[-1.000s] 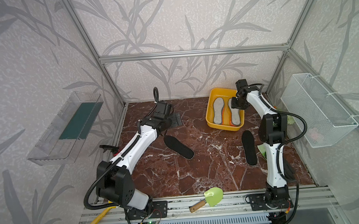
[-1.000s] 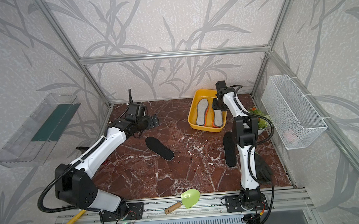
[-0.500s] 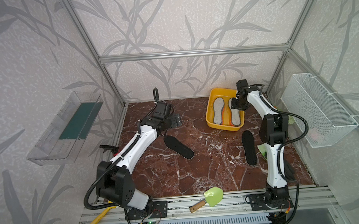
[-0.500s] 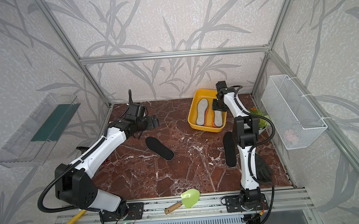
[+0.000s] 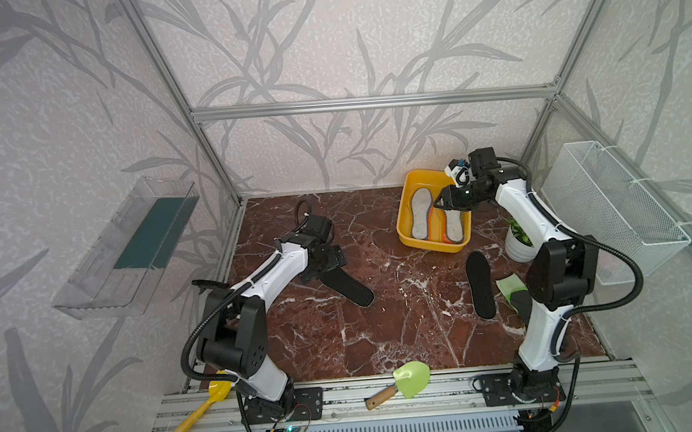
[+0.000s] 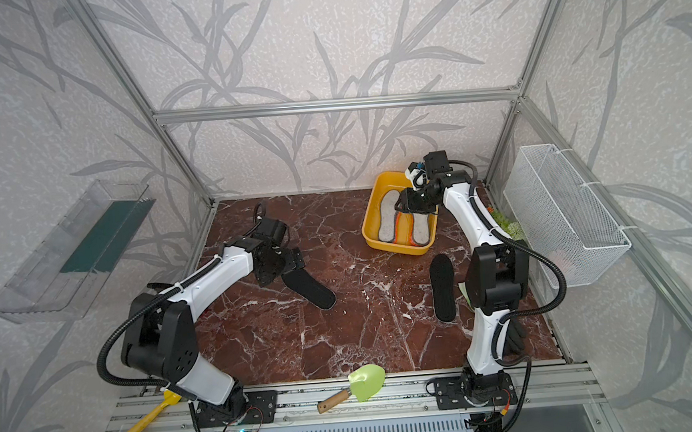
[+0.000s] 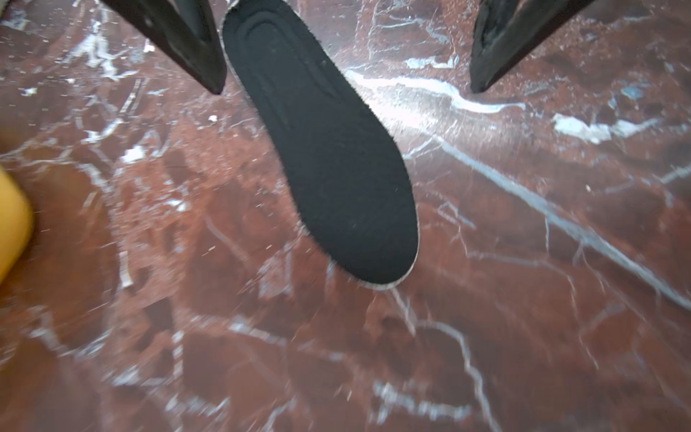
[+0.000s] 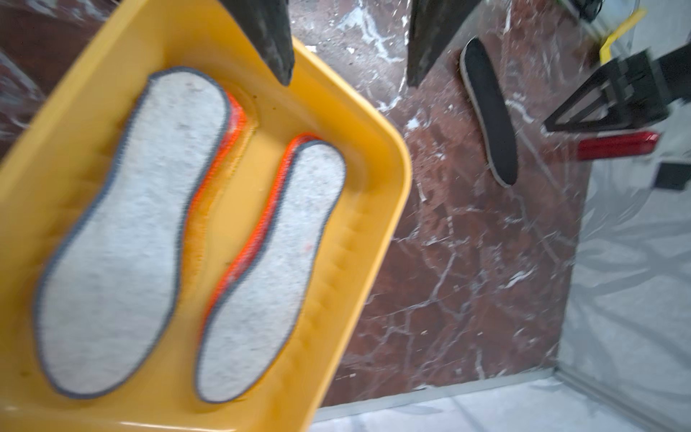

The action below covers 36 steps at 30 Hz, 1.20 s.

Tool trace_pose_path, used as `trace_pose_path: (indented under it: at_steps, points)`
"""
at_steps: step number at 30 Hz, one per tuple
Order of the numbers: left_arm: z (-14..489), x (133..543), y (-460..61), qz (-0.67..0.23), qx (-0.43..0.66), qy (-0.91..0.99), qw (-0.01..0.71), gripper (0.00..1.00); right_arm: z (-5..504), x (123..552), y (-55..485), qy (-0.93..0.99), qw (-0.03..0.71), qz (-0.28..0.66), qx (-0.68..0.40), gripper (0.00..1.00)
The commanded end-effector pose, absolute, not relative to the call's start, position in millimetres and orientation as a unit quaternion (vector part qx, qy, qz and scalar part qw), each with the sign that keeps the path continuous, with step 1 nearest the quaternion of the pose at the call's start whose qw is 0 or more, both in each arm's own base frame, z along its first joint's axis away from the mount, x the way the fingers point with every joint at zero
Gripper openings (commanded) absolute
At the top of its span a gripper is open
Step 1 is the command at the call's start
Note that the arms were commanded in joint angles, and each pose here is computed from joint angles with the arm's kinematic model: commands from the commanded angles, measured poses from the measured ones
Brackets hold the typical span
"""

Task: Put the insoles into the storage box
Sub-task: Place the insole in the storage box, then pick up the insole from the center of the board.

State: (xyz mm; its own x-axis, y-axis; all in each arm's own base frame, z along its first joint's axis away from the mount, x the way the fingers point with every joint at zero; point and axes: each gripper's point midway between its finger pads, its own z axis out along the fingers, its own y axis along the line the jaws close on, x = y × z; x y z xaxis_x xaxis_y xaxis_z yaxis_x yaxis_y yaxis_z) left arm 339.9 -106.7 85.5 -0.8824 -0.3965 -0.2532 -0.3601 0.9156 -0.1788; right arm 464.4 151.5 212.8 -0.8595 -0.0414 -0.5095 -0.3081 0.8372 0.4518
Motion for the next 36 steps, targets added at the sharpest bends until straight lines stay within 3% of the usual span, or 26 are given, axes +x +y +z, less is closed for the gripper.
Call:
trace_pose_path:
  at_steps: [1, 8, 16, 27, 36]
  points:
    - [74.9, 322.9, -104.7, -0.062, -0.226, 0.966, 0.108, 0.99, 223.7, 419.1, 209.3, 0.896, 0.228, 0.311, -0.219, 0.49]
    - [81.5, 316.0, -89.4, -0.056, -0.254, 0.958, 0.121, 0.99, 174.1, 346.9, 294.2, 0.875, 0.159, 0.268, -0.369, 0.49]
    - [81.2, 310.1, -71.1, -0.102, -0.311, 0.934, 0.141, 0.99, 117.1, 301.6, 342.0, 0.867, 0.089, 0.248, -0.424, 0.5]
    - [95.3, 309.0, -51.0, -0.122, -0.331, 0.919, 0.175, 0.99, 50.0, 289.4, 368.9, 0.879, 0.059, 0.136, -0.454, 0.53]
    - [96.2, 309.5, -48.0, -0.129, -0.329, 0.918, 0.183, 0.99, 35.8, 300.3, 378.1, 0.883, 0.078, 0.099, -0.451, 0.53]
